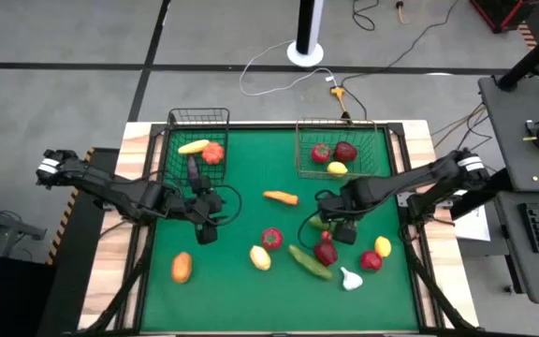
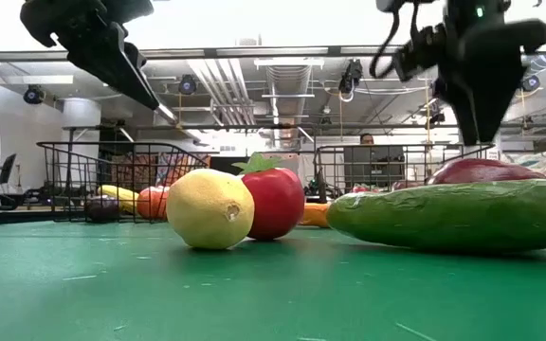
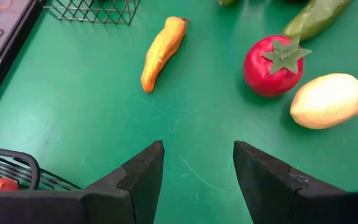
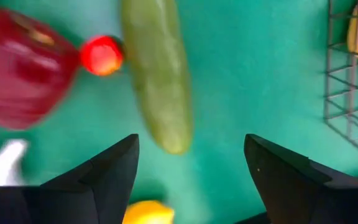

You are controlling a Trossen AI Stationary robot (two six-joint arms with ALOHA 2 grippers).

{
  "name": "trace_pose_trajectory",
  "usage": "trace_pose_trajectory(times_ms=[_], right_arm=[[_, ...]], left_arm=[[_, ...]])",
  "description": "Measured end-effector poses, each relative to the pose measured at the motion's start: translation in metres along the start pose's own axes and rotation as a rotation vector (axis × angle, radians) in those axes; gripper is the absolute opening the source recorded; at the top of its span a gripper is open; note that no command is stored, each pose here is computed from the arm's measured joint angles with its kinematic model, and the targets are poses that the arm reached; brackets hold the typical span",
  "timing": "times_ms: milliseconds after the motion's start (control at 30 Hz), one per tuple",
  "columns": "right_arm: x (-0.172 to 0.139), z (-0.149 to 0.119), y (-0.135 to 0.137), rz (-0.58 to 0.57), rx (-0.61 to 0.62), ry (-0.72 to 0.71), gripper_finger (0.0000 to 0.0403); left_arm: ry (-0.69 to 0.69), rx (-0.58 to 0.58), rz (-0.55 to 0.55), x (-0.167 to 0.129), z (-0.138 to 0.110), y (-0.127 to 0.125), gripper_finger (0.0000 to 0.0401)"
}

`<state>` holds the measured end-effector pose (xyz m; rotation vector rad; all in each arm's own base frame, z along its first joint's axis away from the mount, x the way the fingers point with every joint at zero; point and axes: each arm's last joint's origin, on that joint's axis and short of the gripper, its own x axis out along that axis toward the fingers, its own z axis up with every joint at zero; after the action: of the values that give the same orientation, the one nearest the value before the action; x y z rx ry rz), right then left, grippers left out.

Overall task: Sort produce into baskets
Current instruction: Put the top green cucumber into the left wire basket

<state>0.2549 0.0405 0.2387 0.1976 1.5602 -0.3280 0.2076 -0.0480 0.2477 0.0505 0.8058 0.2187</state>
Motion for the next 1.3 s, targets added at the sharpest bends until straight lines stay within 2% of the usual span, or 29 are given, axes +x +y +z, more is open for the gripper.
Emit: trace_pose_trajectory(times_ms=[233, 800, 933, 1133, 1300], right_arm=[[0.040, 0.000, 0.003, -0.028, -0.124, 0.034, 0.0294], [0.086, 0.004, 0.011, -0.007, -0.131, 0.072, 0.0293], [0.091, 0.005, 0.012, -0.011, -0.125, 0.081, 0.0268], [0.092, 0.006, 0.012, -0.019, -0.119, 0.081, 0.0186], [0.070, 0.012, 0.011, -0.035, -0.082, -0.022, 0.0178]], left_arm=[[-0.003, 0.000, 0.004, 0.000, 0.000, 0.000, 0.0178], [-0.023, 0.014, 0.005, 0.000, 0.002, 0.000, 0.0178], [-0.043, 0.018, 0.000, 0.000, 0.004, -0.001, 0.0178], [-0.092, 0.038, -0.010, 0.000, 0.009, -0.002, 0.0178], [-0.182, 0.066, -0.026, 0.001, 0.016, -0.004, 0.0178]])
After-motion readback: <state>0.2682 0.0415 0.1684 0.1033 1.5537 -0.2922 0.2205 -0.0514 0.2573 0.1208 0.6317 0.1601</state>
